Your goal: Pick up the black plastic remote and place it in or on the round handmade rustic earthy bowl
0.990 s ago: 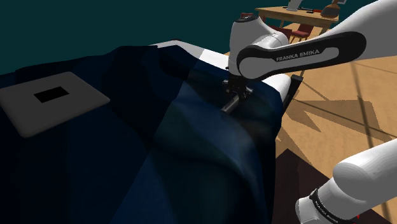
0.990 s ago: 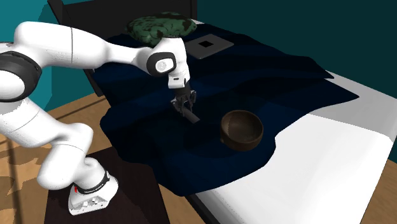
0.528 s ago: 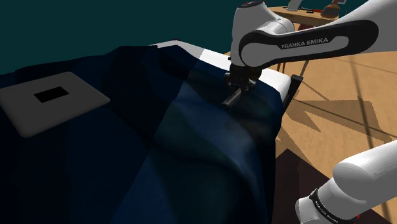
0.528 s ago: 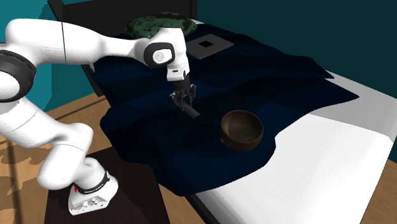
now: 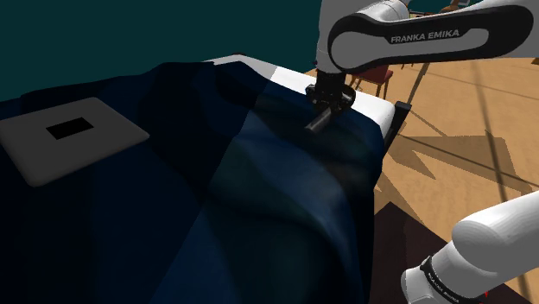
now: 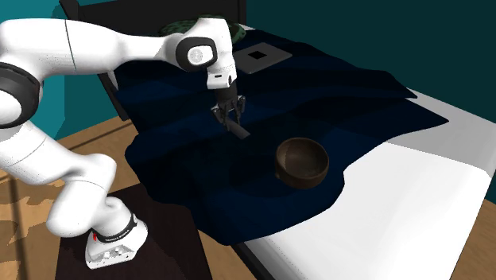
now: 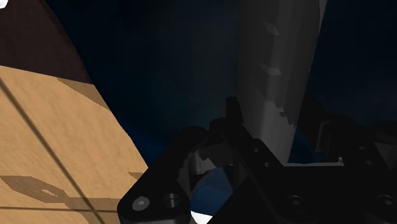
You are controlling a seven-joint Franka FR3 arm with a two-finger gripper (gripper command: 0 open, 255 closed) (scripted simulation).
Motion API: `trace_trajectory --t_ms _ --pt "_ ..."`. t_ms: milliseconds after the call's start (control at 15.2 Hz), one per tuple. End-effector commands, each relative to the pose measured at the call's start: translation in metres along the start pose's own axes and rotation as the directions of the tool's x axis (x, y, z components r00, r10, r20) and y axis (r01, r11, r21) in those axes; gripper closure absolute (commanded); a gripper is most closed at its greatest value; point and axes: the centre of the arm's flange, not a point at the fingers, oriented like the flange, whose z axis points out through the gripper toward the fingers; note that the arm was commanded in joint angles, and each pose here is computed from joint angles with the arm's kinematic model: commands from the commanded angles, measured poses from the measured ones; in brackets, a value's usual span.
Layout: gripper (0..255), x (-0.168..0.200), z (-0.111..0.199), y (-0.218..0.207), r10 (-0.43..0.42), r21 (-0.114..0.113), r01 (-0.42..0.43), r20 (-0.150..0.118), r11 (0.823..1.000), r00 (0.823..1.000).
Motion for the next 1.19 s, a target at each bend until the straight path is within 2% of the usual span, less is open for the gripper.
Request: trace_trajectory --t_ms 0,924,1122 --pt "255 0.001 -0.011 0.001 0.000 0.000 0.000 0.000 1.000 1.000" --pt "255 0.018 -0.082 0.004 0.000 0.000 0.000 0.000 1.000 1.000" --pt "255 0.054 -0.072 -0.007 0.000 0.000 0.000 0.000 1.000 1.000"
